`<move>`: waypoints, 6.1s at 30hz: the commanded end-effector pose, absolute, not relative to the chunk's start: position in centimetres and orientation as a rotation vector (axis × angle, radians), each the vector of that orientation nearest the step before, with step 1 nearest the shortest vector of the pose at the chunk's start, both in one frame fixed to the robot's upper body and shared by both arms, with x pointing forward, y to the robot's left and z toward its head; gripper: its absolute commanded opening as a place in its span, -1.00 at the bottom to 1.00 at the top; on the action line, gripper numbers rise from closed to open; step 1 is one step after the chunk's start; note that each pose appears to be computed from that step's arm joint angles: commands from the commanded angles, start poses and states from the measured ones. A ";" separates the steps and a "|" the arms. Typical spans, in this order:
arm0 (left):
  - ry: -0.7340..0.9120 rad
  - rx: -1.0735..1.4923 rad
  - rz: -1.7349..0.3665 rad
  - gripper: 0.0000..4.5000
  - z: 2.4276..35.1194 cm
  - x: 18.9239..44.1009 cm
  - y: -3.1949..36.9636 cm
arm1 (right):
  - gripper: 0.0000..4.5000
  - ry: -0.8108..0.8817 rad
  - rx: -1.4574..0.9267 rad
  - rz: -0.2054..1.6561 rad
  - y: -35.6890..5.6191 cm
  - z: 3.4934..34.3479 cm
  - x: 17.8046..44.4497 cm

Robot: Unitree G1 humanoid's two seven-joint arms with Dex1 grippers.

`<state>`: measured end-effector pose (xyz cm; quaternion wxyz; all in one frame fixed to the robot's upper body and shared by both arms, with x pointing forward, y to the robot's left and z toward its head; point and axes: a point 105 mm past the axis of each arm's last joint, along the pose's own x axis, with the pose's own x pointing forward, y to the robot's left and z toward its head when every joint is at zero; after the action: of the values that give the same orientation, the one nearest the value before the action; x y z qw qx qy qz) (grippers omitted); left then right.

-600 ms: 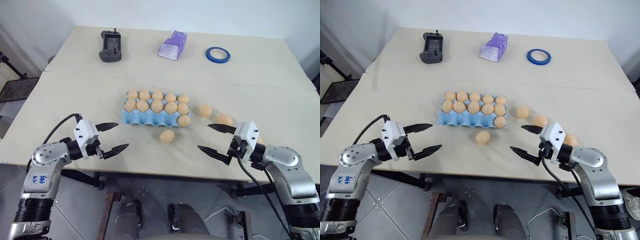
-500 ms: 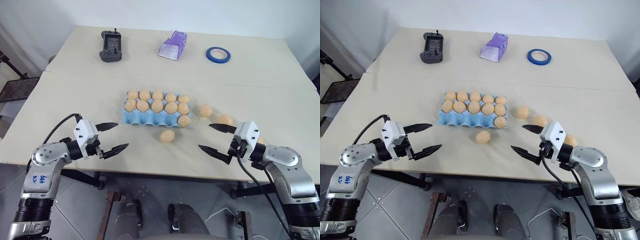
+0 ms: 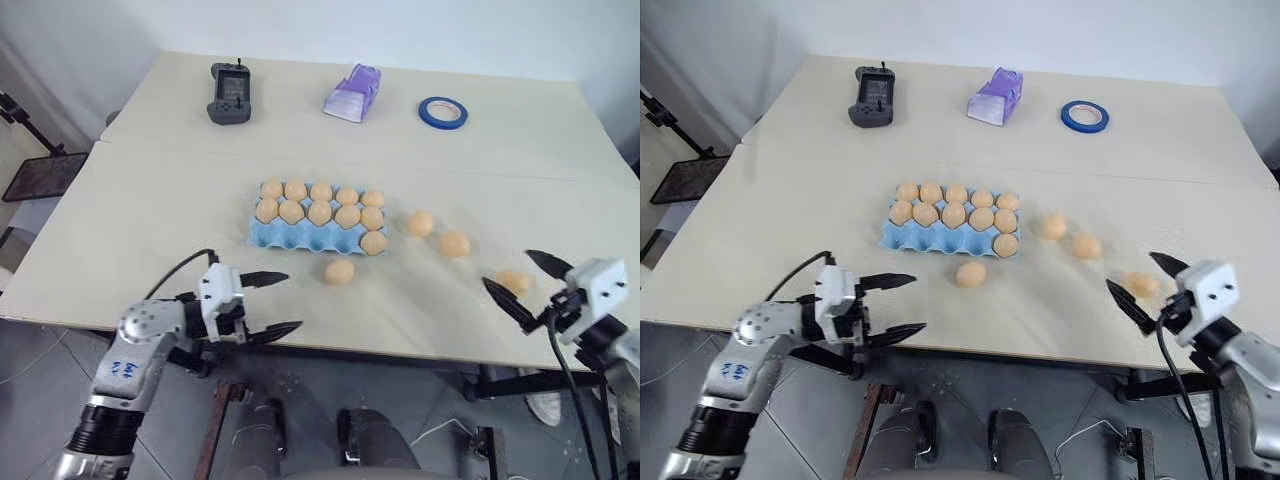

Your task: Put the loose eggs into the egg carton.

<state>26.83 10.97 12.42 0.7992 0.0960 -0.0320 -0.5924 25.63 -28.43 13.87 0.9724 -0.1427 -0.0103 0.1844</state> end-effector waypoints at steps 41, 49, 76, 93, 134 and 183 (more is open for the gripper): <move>-0.108 0.295 -1.029 1.00 12.3 29.1 15.9 | -0.15 -0.116 -0.098 0.887 -13.1 16.5 30.8; -0.106 0.296 -1.016 1.00 12.1 28.8 15.8 | -0.15 -0.107 -0.102 0.869 -7.7 16.4 34.9; -0.138 0.288 -1.193 1.00 12.6 28.3 11.2 | 0.99 -0.194 -0.202 0.529 -20.2 15.9 30.7; -0.202 0.301 -1.328 1.00 13.3 28.9 8.2 | 0.99 -0.100 -0.230 0.346 -25.0 10.9 30.8; -0.090 0.311 -0.892 1.00 11.7 28.7 17.9 | -0.14 -0.111 -0.221 0.914 -3.5 17.8 36.9; -0.186 0.337 -1.170 1.00 13.5 30.0 10.2 | 0.98 -0.092 -0.251 0.486 -18.2 12.0 35.6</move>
<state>30.22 9.96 13.00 0.8167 0.1515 -0.0764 -0.5516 35.05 -18.47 11.86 0.9620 -0.1196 -0.0481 0.2406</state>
